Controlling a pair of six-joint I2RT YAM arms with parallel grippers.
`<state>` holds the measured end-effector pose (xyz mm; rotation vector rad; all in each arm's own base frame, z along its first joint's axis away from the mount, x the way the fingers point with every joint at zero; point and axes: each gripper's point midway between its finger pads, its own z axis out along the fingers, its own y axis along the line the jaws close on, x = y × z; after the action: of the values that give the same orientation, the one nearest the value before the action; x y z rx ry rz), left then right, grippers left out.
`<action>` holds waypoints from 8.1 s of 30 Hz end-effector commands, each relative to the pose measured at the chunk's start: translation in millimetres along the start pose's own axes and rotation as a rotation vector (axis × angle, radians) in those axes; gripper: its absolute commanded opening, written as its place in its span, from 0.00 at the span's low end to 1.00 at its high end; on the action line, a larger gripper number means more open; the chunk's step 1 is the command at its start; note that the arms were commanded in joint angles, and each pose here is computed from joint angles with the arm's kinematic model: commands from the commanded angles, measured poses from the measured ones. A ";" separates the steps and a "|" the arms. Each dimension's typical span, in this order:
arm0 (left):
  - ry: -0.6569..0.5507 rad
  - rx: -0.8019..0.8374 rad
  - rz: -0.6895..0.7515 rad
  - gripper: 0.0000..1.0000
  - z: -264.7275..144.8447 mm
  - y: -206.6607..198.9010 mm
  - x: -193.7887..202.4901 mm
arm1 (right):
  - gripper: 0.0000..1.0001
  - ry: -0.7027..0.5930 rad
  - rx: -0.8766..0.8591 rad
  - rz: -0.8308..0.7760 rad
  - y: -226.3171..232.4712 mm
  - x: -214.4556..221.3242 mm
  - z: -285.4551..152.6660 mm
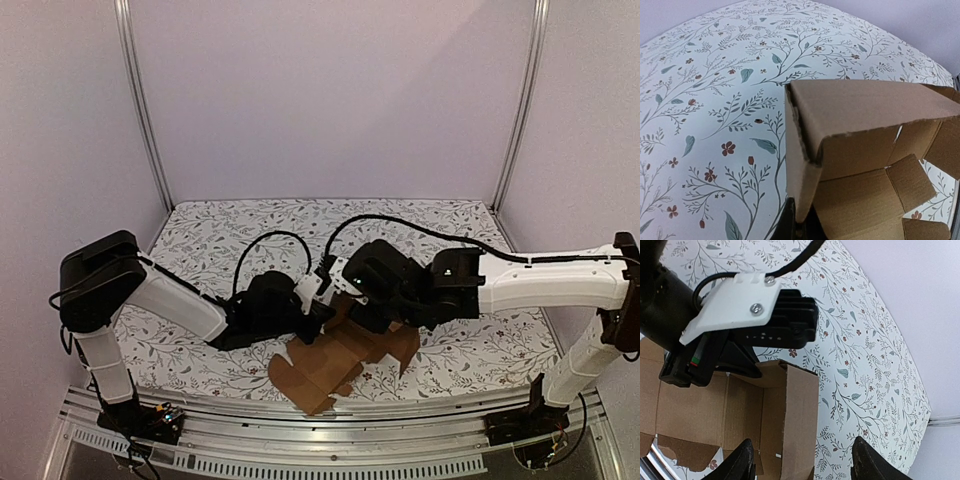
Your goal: Fold the paper box
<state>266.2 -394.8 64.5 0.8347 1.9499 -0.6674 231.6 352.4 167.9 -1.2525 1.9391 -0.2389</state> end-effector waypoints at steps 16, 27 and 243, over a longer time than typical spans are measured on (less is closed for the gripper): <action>-0.269 0.192 0.142 0.00 -0.6 -21.4 -62.2 | 0.23 -0.287 -0.220 0.550 -90.3 -7.8 -19.9; -0.228 0.211 0.155 0.00 37.9 -12.9 -52.9 | 0.00 -0.278 -0.260 0.618 -92.3 -9.3 26.2; -0.263 0.037 0.169 0.00 54.6 -1.6 -34.3 | 0.61 0.078 -0.606 0.953 -35.3 44.9 30.2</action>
<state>296.3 -458.3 57.6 0.9416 1.5860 -0.7909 261.1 310.1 111.2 -0.4856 2.6033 0.8949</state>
